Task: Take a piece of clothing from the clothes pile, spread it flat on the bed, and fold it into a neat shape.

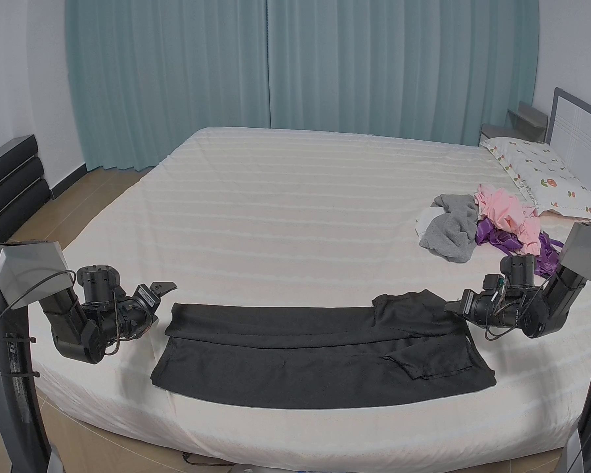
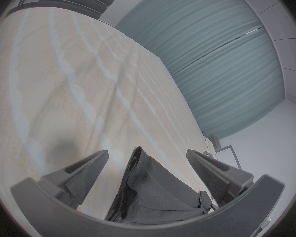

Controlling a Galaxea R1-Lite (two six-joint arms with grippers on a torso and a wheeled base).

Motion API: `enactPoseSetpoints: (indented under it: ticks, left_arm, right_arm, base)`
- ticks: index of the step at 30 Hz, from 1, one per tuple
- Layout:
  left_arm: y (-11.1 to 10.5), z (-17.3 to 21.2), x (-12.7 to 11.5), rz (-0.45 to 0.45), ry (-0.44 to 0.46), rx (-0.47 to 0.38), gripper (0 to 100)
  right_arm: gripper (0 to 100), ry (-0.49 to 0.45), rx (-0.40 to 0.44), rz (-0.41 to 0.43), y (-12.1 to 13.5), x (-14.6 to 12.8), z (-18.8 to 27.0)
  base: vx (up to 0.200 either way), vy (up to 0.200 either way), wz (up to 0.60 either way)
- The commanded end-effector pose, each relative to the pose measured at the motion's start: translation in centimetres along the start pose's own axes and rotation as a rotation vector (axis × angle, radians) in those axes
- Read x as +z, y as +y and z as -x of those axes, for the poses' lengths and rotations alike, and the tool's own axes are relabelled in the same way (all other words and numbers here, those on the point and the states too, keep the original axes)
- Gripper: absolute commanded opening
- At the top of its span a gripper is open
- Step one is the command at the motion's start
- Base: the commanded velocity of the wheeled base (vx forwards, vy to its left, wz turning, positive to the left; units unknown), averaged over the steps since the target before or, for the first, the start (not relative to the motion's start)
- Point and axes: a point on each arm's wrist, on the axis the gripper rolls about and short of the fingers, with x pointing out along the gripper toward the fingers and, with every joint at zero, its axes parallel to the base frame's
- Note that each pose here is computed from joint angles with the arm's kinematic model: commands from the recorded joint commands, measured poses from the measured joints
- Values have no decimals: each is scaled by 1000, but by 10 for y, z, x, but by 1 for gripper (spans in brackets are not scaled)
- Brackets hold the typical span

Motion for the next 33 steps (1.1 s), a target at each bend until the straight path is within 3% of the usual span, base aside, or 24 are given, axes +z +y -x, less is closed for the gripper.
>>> enactPoseSetpoints:
  ticks: [1,8,13,17,33]
  left_arm:
    - [-10,9,1,-11,-5,-11,100]
    - [-24,23,-7,-27,22,-17,100]
    - [-34,29,-21,-52,102,74,100]
    - [-34,25,-29,-74,92,129,100]
    - [-24,6,-45,-90,103,189,100]
  right_arm:
    - [0,-14,1,0,5,2,15]
    - [0,6,13,-21,-1,-6,27]
    - [0,-1,10,-28,-8,-18,35]
    - [0,3,9,-30,-9,-27,39]
    - [0,-20,32,-31,-10,-32,41]
  base:
    - [0,0,0]
    - [0,0,0]
    - [0,0,0]
    - [0,0,0]
    - [0,0,0]
